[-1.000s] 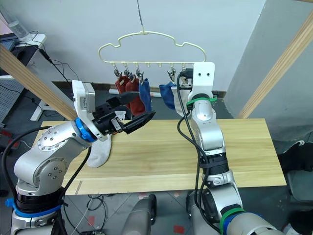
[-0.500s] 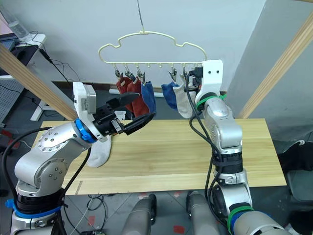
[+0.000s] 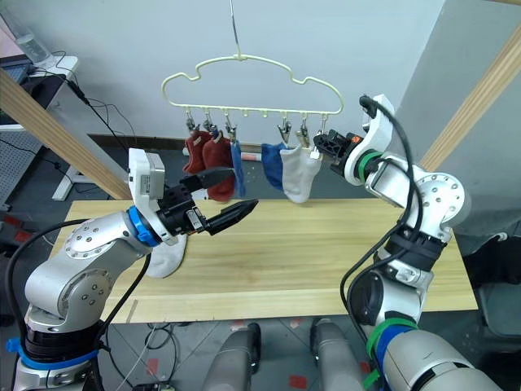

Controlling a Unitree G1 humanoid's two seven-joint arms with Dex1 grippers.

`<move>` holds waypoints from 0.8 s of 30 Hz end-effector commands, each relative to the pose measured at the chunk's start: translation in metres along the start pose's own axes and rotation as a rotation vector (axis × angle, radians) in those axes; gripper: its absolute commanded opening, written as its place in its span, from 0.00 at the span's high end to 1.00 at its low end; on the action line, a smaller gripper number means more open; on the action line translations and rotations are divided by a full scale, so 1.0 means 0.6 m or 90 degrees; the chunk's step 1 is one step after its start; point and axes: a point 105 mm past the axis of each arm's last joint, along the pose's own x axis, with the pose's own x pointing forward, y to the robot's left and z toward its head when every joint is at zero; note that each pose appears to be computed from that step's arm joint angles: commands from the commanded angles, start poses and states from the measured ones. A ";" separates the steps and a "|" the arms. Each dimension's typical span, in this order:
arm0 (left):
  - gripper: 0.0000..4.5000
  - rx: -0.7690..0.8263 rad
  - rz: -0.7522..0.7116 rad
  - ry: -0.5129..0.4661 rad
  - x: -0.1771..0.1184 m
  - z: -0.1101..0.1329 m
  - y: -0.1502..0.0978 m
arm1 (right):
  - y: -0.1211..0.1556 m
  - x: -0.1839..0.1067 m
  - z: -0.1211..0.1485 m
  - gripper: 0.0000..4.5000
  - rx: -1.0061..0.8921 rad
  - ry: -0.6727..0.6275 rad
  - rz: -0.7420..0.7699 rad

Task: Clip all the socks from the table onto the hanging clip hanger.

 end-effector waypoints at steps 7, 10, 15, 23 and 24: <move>0.00 0.062 0.215 0.140 -0.075 -0.109 0.080 | 0.066 0.009 0.003 0.97 0.075 0.003 0.112; 0.00 0.081 0.295 0.195 -0.116 -0.153 0.110 | 0.081 0.009 -0.001 0.97 0.085 0.007 0.135; 0.00 0.086 0.408 0.271 -0.180 -0.216 0.155 | 0.084 0.005 -0.007 0.97 0.085 0.027 0.143; 0.00 0.066 0.464 0.309 -0.193 -0.265 0.204 | 0.076 0.002 -0.020 0.97 0.078 0.050 0.122; 0.00 0.061 0.468 0.311 -0.189 -0.270 0.212 | 0.076 0.002 -0.021 0.97 0.077 0.052 0.121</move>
